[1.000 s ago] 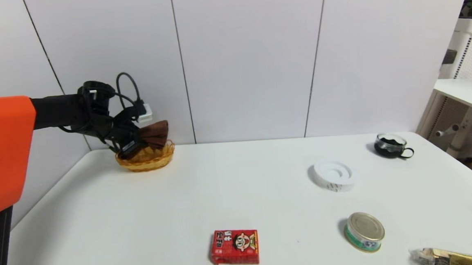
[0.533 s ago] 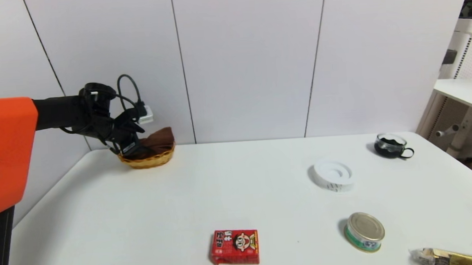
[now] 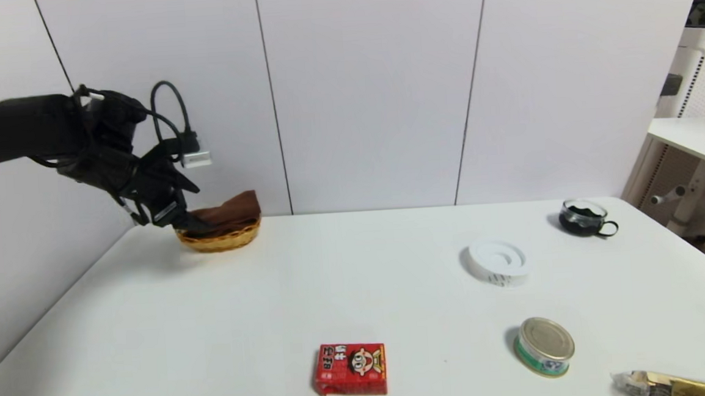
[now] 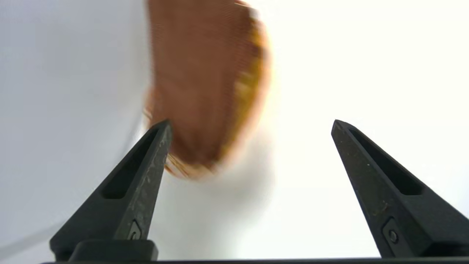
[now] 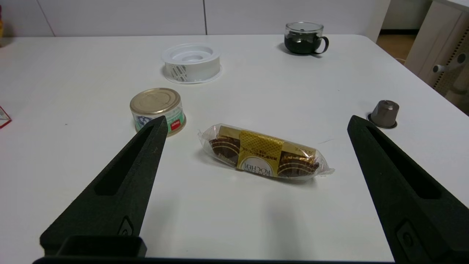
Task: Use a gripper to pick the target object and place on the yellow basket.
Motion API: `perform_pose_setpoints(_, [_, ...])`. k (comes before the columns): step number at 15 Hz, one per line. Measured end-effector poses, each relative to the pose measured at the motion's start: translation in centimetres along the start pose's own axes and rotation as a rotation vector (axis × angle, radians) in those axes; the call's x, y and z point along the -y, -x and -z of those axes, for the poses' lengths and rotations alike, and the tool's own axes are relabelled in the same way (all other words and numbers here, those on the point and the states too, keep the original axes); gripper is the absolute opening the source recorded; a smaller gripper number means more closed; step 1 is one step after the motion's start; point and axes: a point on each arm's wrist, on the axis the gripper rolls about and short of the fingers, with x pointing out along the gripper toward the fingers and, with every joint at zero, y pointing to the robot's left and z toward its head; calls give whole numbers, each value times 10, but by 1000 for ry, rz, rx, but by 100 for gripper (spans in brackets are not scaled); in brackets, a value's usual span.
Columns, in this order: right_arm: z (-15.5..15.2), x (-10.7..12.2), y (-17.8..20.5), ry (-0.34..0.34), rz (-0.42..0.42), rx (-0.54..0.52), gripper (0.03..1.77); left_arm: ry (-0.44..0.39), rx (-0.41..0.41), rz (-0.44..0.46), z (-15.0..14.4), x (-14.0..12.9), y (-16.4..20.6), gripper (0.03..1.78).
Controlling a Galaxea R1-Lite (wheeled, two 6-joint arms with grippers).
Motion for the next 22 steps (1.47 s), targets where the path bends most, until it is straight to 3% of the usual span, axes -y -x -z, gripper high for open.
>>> perform_pose_setpoints(4, [0, 0, 0, 0, 0, 0, 169, 193, -64, 83, -3, 68, 94, 163])
perform_pose_setpoints(7, [0, 0, 0, 0, 0, 0, 169, 341, -37, 31, 12, 136, 148, 165])
perform_pose_setpoints(9, [0, 0, 0, 0, 0, 0, 169, 422, 26, -44, 30, 183, 168, 166])
perform_pose_setpoints(13, [0, 0, 0, 0, 0, 0, 169, 546, 275, -253, 77, 270, 172, 167])
perform_pose_setpoints(16, [0, 0, 0, 0, 0, 0, 169, 583, 487, -436, 111, 321, 163, 168])
perform_pose_setpoints(19, [0, 0, 0, 0, 0, 0, 169, 643, 553, -642, 148, 359, 140, 169])
perform_pose_setpoints(22, [0, 0, 0, 0, 0, 0, 169, 699, 565, -711, 169, 382, 127, 169])
